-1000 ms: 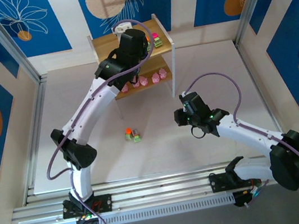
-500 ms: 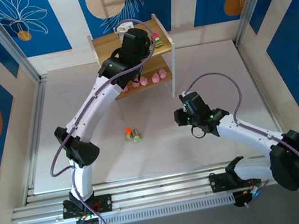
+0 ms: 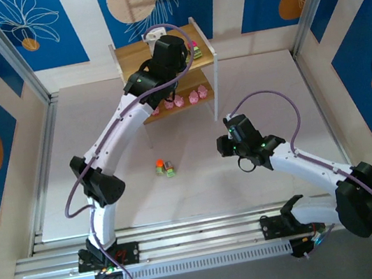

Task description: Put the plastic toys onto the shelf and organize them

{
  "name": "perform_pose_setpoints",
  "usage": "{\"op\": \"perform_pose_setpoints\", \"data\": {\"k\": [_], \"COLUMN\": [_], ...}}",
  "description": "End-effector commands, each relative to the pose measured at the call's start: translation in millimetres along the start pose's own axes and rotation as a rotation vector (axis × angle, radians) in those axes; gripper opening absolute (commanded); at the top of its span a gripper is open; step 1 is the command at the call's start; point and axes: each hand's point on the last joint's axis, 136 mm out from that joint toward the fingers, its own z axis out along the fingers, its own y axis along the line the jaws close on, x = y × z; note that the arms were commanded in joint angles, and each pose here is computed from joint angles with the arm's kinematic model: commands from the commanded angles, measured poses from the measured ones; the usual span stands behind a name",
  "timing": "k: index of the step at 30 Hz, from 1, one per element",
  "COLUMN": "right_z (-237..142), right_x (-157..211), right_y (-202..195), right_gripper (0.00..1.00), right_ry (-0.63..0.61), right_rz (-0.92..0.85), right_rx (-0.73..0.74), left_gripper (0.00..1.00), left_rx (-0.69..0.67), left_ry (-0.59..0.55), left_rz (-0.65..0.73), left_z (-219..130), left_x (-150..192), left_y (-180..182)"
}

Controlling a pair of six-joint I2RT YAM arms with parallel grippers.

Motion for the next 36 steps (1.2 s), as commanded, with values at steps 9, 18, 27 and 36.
{"op": "perform_pose_setpoints", "data": {"k": [9,18,27,36], "right_z": [2,2,3,4], "right_x": [4,3,4,4], "right_y": [1,2,2,3], "right_gripper": [0.2,0.2,0.21,0.21], "right_ry": [0.013,0.015,0.018,0.022], "right_rz": [0.023,0.024,0.024,0.024], "right_rx": [-0.024,-0.025,-0.029,-0.032], "left_gripper": [0.26,0.33,0.39,0.44], "left_rx": [-0.021,-0.007,-0.001,0.043], "left_ry": [-0.038,-0.054,-0.074,-0.087], "left_rz": [-0.027,-0.03,-0.04,-0.046], "left_z": [5,6,5,-6], "left_x": [-12,-18,-25,-36], "left_y": [5,1,0,-7]}}
